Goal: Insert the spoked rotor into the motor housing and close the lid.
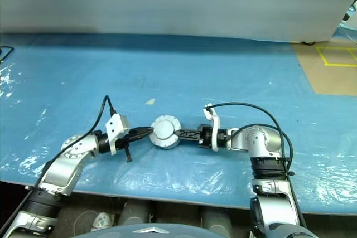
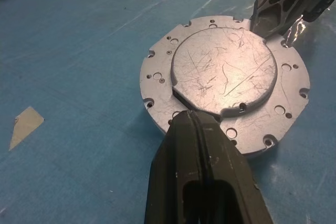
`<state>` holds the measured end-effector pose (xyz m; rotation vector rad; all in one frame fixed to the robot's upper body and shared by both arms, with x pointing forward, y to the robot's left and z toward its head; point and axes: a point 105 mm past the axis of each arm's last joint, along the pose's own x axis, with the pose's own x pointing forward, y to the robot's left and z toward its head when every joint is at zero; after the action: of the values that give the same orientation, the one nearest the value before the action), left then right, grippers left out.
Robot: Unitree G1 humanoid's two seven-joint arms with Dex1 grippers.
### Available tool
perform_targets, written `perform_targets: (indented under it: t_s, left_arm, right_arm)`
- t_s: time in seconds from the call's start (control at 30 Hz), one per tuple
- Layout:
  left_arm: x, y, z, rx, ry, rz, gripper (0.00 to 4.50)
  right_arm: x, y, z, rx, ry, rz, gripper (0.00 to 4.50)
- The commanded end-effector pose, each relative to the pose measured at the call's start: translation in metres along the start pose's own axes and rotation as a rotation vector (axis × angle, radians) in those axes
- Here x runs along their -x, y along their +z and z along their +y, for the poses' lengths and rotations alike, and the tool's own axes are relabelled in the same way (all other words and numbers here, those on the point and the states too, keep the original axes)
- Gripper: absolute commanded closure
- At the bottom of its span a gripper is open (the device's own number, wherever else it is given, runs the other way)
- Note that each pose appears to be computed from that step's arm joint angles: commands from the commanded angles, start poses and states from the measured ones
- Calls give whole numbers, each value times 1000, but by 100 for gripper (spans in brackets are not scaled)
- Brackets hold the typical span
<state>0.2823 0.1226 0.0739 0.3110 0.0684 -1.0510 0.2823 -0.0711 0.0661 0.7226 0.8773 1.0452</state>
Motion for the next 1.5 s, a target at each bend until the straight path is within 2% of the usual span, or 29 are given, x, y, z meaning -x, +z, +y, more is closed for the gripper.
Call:
perform_targets:
  t_s: [0.03, 0.1, 0.23, 0.33, 0.4, 0.53, 0.67, 0.77, 0.93, 1.1, 1.5]
  left_arm:
    - [-3, 7, 8, 74, 76, -74, 450]
    - [2, 20, 27, 163, 188, -178, 450]
    - [15, 32, 53, 274, 323, -300, 450]
    - [24, 40, 65, 345, 380, -379, 450]
    - [29, 40, 71, 408, 412, -421, 450]
    - [31, 39, 68, 492, 401, -465, 450]
    - [20, 43, 53, 588, 321, -510, 450]
    - [15, 47, 46, 633, 292, -545, 358]
    - [9, 54, 41, 741, 265, -618, 180]
    - [4, 49, 41, 811, 270, -598, 9]
    - [-2, 53, 40, 908, 231, -605, 4]
  right_arm:
    - [-10, -3, 8, 22, 34, 23, 329]
    - [-9, -2, 11, 18, 62, 9, 329]
    - [-10, 1, 9, 21, 43, -11, 329]
    - [-10, 10, 16, -10, 99, -63, 329]
    - [-8, 25, 26, -37, 169, -150, 329]
    - [-3, 53, 35, -86, 239, -301, 329]
    - [-1, 68, 42, -111, 280, -380, 329]
    - [-2, 70, 45, -114, 295, -396, 329]
    - [-6, 70, 50, -119, 312, -405, 329]
    - [-8, 67, 52, -123, 331, -399, 329]
    - [-10, 55, 61, -97, 368, -341, 329]
